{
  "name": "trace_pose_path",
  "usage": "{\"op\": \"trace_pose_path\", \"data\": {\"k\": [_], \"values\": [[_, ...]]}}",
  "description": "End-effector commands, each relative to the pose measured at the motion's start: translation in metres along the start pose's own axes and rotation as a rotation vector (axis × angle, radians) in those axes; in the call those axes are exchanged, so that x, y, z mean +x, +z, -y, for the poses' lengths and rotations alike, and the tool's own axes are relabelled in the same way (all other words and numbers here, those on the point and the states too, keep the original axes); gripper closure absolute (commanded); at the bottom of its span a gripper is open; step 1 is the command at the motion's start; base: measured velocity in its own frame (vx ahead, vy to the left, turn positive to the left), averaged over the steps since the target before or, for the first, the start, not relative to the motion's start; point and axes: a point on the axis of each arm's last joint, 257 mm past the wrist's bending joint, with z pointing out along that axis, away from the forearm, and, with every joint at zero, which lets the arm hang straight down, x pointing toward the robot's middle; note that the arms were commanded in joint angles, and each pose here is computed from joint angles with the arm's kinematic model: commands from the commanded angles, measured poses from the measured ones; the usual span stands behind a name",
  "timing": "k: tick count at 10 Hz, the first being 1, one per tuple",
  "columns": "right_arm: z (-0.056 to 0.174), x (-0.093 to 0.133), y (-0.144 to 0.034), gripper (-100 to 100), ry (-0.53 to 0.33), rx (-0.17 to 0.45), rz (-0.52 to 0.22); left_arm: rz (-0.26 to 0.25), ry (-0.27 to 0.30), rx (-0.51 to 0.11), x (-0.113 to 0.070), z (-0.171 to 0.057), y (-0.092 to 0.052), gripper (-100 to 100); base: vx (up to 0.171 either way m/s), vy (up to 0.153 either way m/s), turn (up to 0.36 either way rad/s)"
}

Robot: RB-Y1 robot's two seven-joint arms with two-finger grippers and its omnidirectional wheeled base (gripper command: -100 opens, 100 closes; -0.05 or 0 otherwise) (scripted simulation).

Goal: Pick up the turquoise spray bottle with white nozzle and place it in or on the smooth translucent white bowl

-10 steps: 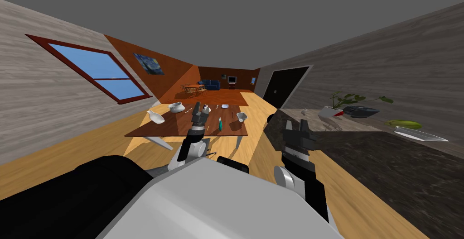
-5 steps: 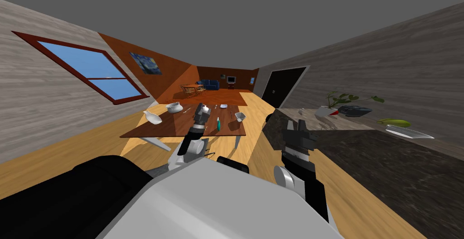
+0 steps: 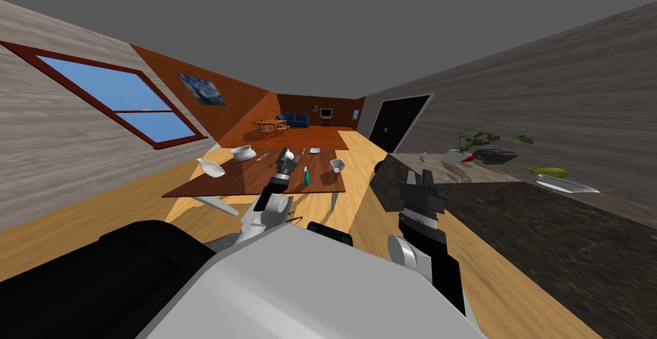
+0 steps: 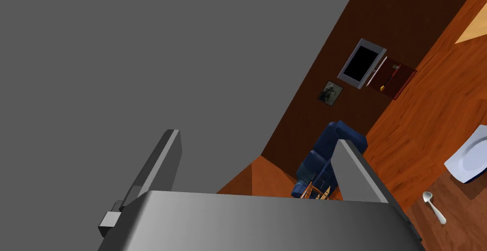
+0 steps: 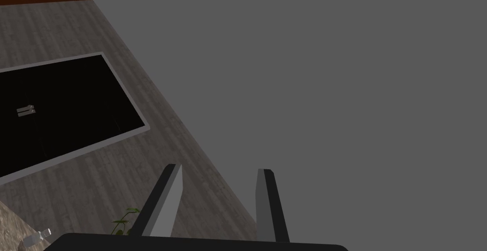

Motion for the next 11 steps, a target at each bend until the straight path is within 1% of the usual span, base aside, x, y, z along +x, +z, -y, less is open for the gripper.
{"op": "trace_pose_path", "data": {"k": [1,2,3,4,6,7,9,10,11], "values": [[0.000,0.000,0.000,0,0.000,0.000,0.000,0.013,-0.035,-0.021,-0.007,-0.010,0.001,-100,0.010,-0.048,-0.014],[0.000,0.000,0.000,0,0.000,0.000,0.000,0.035,-0.082,-0.048,-0.018,-0.020,0.003,-100,0.012,-0.049,-0.024],[0.000,0.000,0.000,0,0.000,0.000,0.000,0.061,-0.115,-0.075,-0.030,-0.030,0.005,-100,0.020,-0.064,-0.039],[0.000,0.000,0.000,0,0.000,0.000,0.000,0.062,-0.130,-0.075,-0.030,-0.030,0.005,-100,0.020,-0.043,-0.005],[0.000,0.000,0.000,0,0.000,0.000,0.000,0.124,-0.216,-0.128,-0.057,-0.051,0.006,-100,0.022,-0.051,-0.027],[0.000,0.000,0.000,0,0.000,0.000,0.000,0.126,-0.231,-0.129,-0.057,-0.052,0.006,-100,0.024,-0.040,-0.006],[0.000,0.000,0.000,0,0.000,0.000,0.000,0.199,-0.319,-0.173,-0.084,-0.072,0.005,-100,0.032,-0.048,-0.026],[0.000,0.000,0.000,0,0.000,0.000,0.000,0.205,-0.335,-0.181,-0.085,-0.074,0.005,-100,0.032,-0.043,-0.004],[0.000,0.000,0.000,0,0.000,0.000,0.000,0.249,-0.386,-0.207,-0.099,-0.086,0.002,-100,0.026,-0.046,-0.010]]}}
